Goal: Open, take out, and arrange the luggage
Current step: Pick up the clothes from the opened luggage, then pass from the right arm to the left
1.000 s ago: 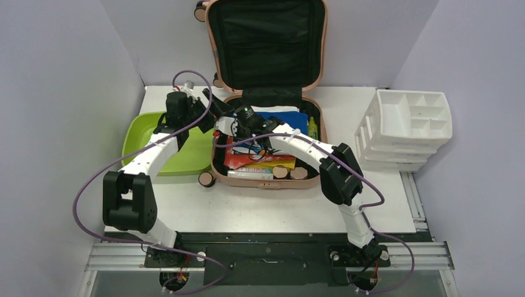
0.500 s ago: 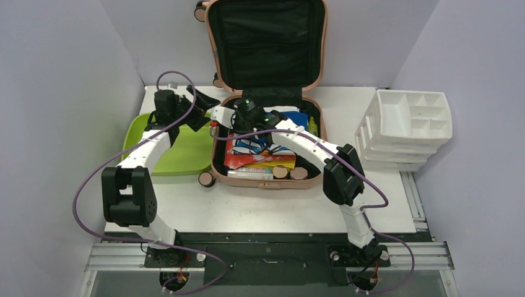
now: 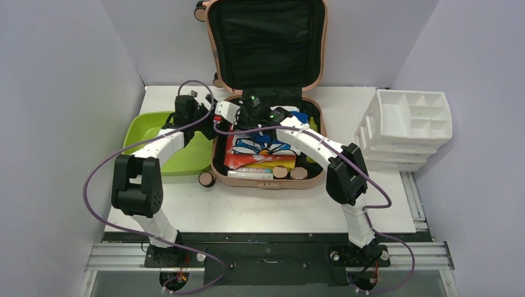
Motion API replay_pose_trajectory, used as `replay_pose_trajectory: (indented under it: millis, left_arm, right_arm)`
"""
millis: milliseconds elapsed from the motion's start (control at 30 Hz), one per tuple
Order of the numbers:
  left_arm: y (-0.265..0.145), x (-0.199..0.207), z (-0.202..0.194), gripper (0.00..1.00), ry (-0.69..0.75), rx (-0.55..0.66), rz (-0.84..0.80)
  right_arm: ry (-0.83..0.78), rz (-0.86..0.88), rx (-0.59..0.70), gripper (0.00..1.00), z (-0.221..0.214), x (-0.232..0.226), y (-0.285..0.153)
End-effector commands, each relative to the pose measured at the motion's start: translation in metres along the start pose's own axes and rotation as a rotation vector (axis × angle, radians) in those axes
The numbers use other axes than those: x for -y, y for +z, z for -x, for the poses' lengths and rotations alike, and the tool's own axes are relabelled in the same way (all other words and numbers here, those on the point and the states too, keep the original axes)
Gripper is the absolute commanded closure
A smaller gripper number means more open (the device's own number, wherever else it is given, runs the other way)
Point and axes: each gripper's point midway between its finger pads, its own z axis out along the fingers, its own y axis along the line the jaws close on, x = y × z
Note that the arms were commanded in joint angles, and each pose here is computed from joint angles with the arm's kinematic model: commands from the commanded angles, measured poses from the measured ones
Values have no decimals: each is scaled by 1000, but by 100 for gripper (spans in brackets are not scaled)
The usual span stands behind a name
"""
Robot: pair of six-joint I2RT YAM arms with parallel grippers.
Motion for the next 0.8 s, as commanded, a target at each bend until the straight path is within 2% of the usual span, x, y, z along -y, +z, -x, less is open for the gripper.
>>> replay_pose_trajectory:
  millis: [0, 233, 767]
  left_arm:
    - [12, -2, 6, 4, 6, 0, 23]
    - [26, 6, 2, 4, -16, -56, -13]
    - [56, -8, -21, 1, -62, -179, -16]
  right_arm:
    - [13, -57, 97, 96, 29, 21, -36]
    - [18, -45, 100, 97, 29, 19, -36]
    - [25, 22, 109, 97, 31, 2, -35]
